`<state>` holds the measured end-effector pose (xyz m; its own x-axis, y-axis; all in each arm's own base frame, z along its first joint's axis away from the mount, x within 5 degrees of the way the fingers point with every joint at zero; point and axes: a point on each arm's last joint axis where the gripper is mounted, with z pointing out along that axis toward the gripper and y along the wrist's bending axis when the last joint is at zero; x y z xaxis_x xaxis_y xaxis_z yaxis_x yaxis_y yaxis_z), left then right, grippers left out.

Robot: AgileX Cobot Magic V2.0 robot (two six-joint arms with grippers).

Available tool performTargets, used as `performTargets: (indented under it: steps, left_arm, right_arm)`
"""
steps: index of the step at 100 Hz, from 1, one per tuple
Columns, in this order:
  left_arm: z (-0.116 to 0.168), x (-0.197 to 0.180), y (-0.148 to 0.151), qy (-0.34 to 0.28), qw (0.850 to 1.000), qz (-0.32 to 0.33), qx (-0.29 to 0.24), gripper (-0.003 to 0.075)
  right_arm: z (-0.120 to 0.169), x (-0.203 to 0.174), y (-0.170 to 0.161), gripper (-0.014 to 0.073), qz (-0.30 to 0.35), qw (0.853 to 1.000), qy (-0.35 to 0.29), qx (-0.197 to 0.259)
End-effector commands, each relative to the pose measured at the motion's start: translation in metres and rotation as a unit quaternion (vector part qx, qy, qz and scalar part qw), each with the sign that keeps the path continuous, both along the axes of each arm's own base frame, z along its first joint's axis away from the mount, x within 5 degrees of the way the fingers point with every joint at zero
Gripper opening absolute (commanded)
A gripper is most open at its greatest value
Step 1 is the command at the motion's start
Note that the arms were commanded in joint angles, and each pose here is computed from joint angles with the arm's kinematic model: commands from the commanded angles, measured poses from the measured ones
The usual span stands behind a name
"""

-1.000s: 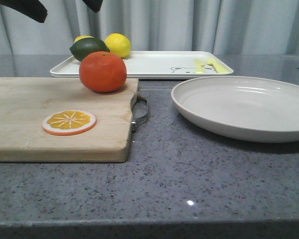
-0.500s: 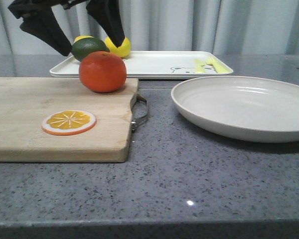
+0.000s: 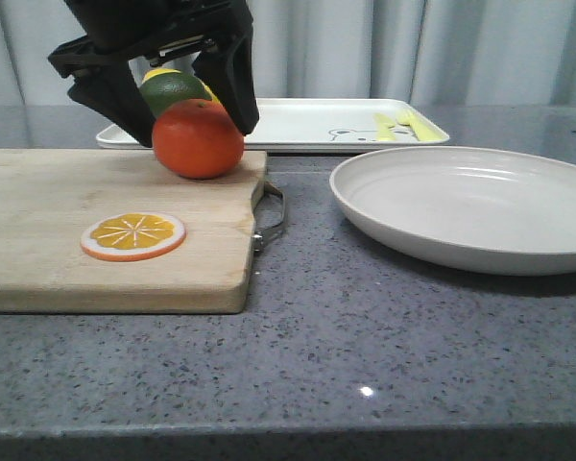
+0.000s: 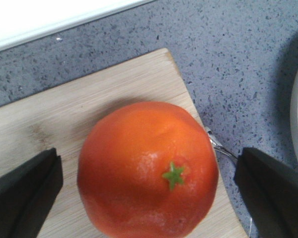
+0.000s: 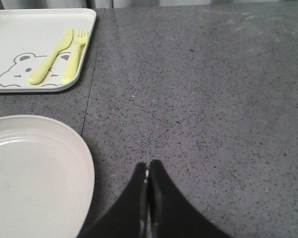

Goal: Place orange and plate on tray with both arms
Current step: 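Lower the left gripper over the whole orange and close on it, then carry the orange with the left gripper over the white plate and lower it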

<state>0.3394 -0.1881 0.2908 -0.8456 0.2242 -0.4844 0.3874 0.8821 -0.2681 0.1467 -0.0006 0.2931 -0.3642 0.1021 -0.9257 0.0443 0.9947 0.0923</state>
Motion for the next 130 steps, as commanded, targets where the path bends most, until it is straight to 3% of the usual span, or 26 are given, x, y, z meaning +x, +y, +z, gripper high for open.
performTargets:
  steps: [1,20,34,58,86,110,130]
  left_arm:
    - [0.033,-0.003,-0.002,-0.051,0.998,0.004,-0.037,0.0586]
    - [0.033,-0.004,-0.002,-0.049,0.998,0.002,-0.036,0.0384]
    - [0.033,-0.004,-0.002,-0.048,0.998,0.002,-0.036,0.0317]
    - [0.048,-0.010,-0.017,-0.060,0.996,-0.020,-0.057,0.0314]
    - [0.074,-0.036,-0.070,-0.108,0.985,-0.096,-0.091,0.0314]
    - [0.066,-0.047,-0.124,-0.103,0.978,-0.153,-0.098,0.0314]
    - [0.052,-0.051,-0.150,-0.100,0.972,-0.193,-0.087,0.0314]
  right_arm:
    - [0.019,0.004,0.000,-0.0059,0.003,0.998,-0.056,-0.008]
    - [0.019,0.004,0.000,-0.0059,0.003,0.998,-0.055,-0.008]
    - [0.019,0.004,0.000,-0.0059,0.003,0.998,-0.055,-0.008]
    - [0.019,0.004,0.000,-0.0059,0.003,0.998,-0.055,-0.008]
    - [0.019,0.004,0.000,-0.0059,0.003,0.998,-0.056,-0.008]
    - [0.019,0.004,0.000,-0.0059,0.003,0.998,-0.056,-0.008]
    - [0.019,0.004,0.000,-0.0059,0.003,0.998,-0.056,-0.008]
